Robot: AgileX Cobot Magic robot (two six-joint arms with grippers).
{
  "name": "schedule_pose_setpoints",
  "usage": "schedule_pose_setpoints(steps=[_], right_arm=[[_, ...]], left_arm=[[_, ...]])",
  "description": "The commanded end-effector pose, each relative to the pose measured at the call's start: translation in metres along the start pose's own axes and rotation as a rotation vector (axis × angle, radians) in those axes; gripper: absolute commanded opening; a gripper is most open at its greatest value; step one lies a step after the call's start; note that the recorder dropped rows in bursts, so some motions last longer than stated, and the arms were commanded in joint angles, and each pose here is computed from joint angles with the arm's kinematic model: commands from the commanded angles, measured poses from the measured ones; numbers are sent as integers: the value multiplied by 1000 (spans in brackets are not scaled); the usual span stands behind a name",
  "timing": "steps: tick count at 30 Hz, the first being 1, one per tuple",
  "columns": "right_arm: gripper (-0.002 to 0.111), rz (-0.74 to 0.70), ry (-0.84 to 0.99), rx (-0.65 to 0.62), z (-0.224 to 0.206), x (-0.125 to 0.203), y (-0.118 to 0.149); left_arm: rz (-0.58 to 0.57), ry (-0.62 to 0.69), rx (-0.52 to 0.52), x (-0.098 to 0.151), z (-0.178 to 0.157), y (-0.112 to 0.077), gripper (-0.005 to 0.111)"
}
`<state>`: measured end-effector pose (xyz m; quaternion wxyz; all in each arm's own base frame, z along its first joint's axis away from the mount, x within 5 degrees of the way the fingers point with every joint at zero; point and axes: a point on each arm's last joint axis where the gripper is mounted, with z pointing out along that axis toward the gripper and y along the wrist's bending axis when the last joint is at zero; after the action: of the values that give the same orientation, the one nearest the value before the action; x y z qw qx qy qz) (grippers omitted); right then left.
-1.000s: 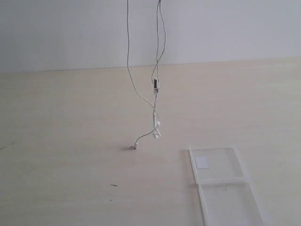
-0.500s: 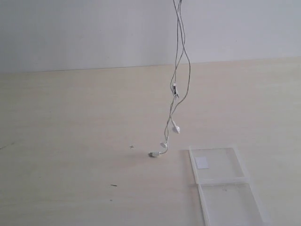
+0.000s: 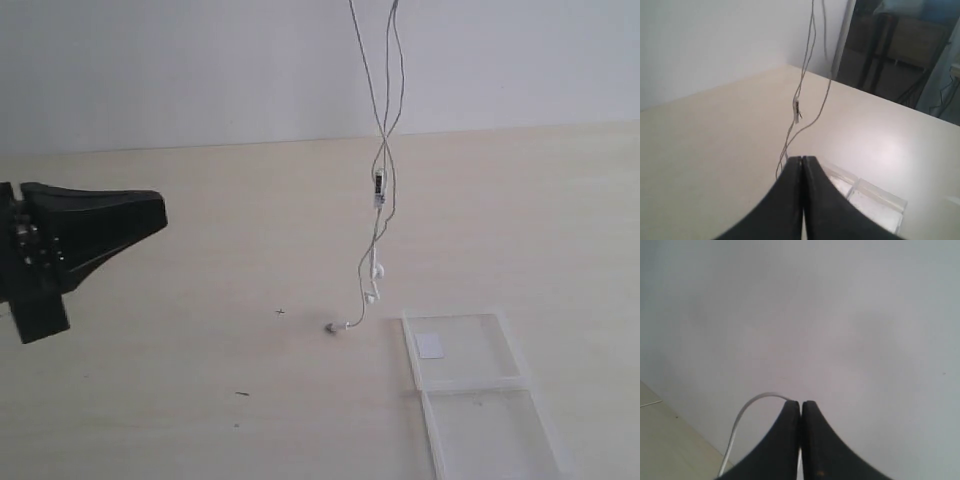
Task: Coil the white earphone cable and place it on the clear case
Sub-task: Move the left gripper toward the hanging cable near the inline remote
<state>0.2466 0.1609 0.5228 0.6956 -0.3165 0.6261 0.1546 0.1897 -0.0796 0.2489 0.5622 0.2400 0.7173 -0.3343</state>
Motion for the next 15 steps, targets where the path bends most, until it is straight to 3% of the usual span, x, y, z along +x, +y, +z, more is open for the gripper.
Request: schedule_pose_setpoints(steps=[1,5,9,12,15], right_arm=[[0,-18,-20,-10,-10,-18,-3],[0,-24,-33,-14,-14,-26,-3],[0,-25,-31,-17,-14,-26,-3],[0,-25,-31,-17,-14,-26,-3],[0,-31,-15,-24,-14,-24,-2]], left_arm=[[-34,44,65,7,23,11,0],[32,77,159,12,50,1,0],[73,84,179,6,78,-6,1],[90,94,173,-1,96,-9,15],[85,105,159,-5,105,-8,40]])
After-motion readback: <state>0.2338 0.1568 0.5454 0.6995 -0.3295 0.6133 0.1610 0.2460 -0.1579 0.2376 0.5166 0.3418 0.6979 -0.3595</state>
